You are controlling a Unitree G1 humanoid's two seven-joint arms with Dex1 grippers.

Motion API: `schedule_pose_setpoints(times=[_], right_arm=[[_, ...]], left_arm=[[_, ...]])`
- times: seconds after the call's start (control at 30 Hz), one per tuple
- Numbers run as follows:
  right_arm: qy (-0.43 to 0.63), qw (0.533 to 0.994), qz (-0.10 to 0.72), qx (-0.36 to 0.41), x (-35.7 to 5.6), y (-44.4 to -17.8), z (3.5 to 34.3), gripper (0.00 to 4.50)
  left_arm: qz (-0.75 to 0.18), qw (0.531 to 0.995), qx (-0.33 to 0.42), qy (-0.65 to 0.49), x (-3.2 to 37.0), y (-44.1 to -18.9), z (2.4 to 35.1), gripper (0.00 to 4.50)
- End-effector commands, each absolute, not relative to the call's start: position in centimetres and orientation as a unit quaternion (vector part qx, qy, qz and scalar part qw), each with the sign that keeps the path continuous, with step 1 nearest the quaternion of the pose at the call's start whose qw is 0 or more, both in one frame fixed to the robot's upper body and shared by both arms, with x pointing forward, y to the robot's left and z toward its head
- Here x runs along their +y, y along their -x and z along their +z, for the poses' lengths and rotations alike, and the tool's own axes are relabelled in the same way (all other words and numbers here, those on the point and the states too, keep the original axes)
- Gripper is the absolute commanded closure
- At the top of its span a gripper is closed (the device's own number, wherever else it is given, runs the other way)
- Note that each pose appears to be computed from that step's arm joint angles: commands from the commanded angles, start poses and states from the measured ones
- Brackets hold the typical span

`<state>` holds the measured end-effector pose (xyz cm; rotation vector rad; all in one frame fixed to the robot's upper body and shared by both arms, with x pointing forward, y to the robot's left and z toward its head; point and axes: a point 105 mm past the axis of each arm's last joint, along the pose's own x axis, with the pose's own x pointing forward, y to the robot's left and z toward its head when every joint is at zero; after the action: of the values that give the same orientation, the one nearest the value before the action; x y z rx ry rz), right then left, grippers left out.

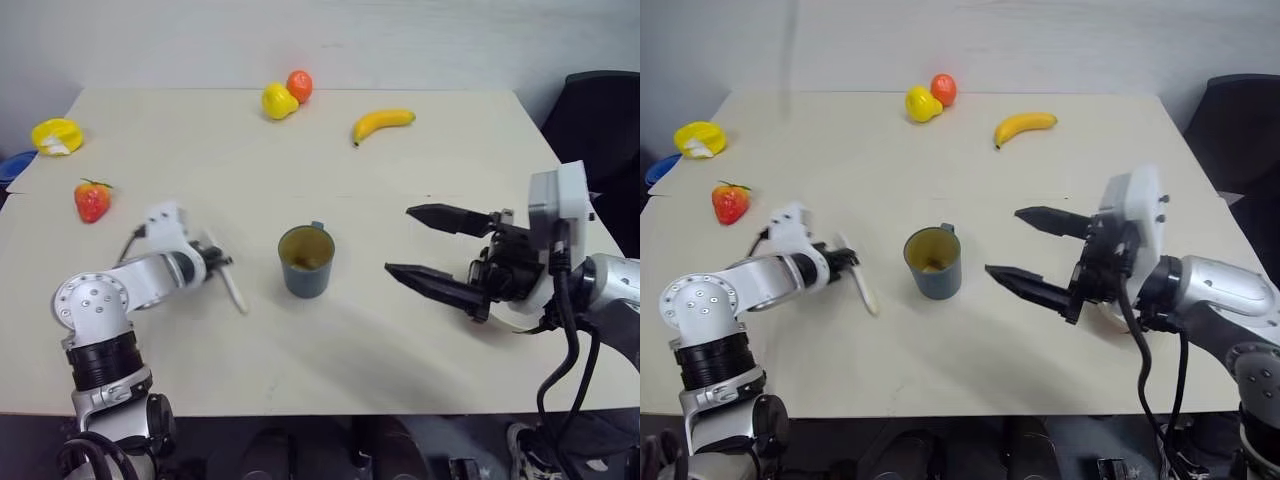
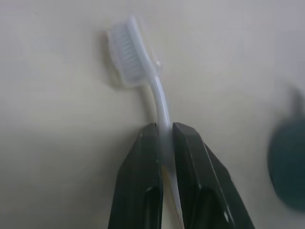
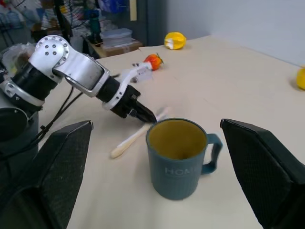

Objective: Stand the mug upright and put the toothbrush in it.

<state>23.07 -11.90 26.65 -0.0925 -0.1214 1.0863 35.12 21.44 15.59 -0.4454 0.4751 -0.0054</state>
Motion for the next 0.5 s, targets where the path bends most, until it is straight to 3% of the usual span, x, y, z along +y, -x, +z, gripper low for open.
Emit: schedule_pose_setpoints(times=[0.03, 0.13, 0.23, 0.37, 0.5], right_arm=[[0.036, 0.863, 0.496, -0.091, -12.3, -22.6, 27.9, 0.0], [0.032, 0.873, 0.479, -0.086, -12.7, -22.8, 27.6, 0.0], [0.031, 0.881, 0.466, -0.077, -13.0, -23.1, 27.1, 0.0], [0.033, 0.885, 0.458, -0.074, -13.2, -23.3, 26.9, 0.0], [0.036, 0.892, 0.445, -0.073, -13.5, -23.6, 26.8, 0.0]], left_arm=[[-0.082, 0.961, 0.066, 0.255, 20.1, -35.5, 22.8, 4.37], [-0.151, 0.953, -0.039, 0.26, 19.1, -35.4, 27.6, 4.37], [-0.247, 0.936, -0.085, 0.237, 16.1, -35.0, 30.7, 4.37], [-0.346, 0.921, -0.096, 0.149, 12.3, -33.8, 31.6, 4.37], [-0.403, 0.911, -0.089, 0.026, 10.7, -32.7, 30.3, 4.37]])
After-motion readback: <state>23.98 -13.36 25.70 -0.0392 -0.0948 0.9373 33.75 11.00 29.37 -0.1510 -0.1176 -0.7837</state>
